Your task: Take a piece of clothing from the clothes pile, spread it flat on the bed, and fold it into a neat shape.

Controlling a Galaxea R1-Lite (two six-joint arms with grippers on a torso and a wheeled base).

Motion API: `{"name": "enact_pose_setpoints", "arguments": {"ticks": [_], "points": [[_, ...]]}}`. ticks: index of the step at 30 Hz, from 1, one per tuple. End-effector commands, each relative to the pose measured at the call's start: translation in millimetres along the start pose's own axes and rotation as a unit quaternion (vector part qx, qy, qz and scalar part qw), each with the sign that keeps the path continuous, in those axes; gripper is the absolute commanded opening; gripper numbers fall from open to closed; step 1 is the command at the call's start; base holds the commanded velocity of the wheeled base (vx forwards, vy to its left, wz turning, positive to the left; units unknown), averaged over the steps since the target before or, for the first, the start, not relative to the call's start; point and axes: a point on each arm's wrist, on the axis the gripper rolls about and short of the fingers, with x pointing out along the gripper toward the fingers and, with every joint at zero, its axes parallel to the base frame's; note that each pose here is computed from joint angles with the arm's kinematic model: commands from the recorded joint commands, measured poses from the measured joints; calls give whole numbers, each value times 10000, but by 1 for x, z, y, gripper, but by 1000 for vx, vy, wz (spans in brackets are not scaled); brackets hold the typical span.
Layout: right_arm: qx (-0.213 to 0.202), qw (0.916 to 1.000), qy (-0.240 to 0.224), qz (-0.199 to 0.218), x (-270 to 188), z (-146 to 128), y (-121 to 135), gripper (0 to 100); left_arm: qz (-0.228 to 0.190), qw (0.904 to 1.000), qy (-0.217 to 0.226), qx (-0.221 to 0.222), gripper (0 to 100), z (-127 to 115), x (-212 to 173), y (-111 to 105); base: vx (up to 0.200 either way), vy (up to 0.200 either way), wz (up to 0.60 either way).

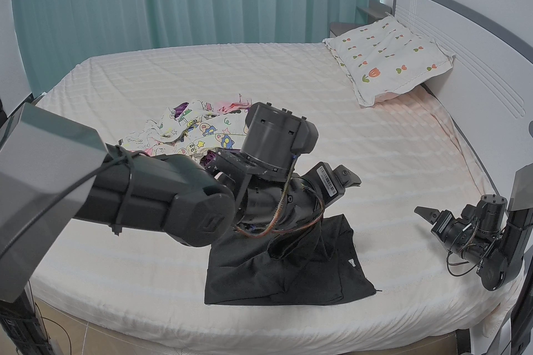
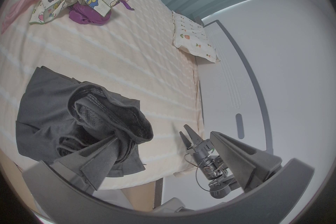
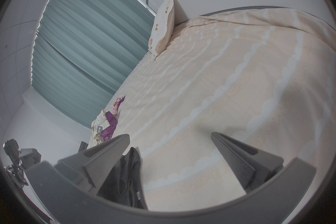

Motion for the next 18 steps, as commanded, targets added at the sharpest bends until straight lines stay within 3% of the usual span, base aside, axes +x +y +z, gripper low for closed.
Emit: {"name": "enact_pose_setpoints", "arguments": {"ticks": [1, 7, 11, 14, 18], "points": [[-5, 10000, -10, 18, 1, 0, 0, 100, -182, 9998, -53, -99, 100, 6, -15, 4, 0, 0, 0], [-11, 10000, -10, 7, 1, -1, -1, 100, -478, 9987, -19, -202, 100, 11, -25, 18, 0, 0, 0], [-10, 10000, 1, 8, 1, -1, -1, 100, -1064, 9919, 225, -663, 100, 17, -42, 15, 0, 0, 0], [1, 10000, 12, -3, 1, -1, -1, 100, -1034, 9922, 332, -617, 100, 15, -39, 22, 0, 0, 0], [-21, 10000, 65, 5, 1, -4, 0, 100, -651, 9967, 371, -313, 100, 7, -21, 40, 0, 0, 0]]}}
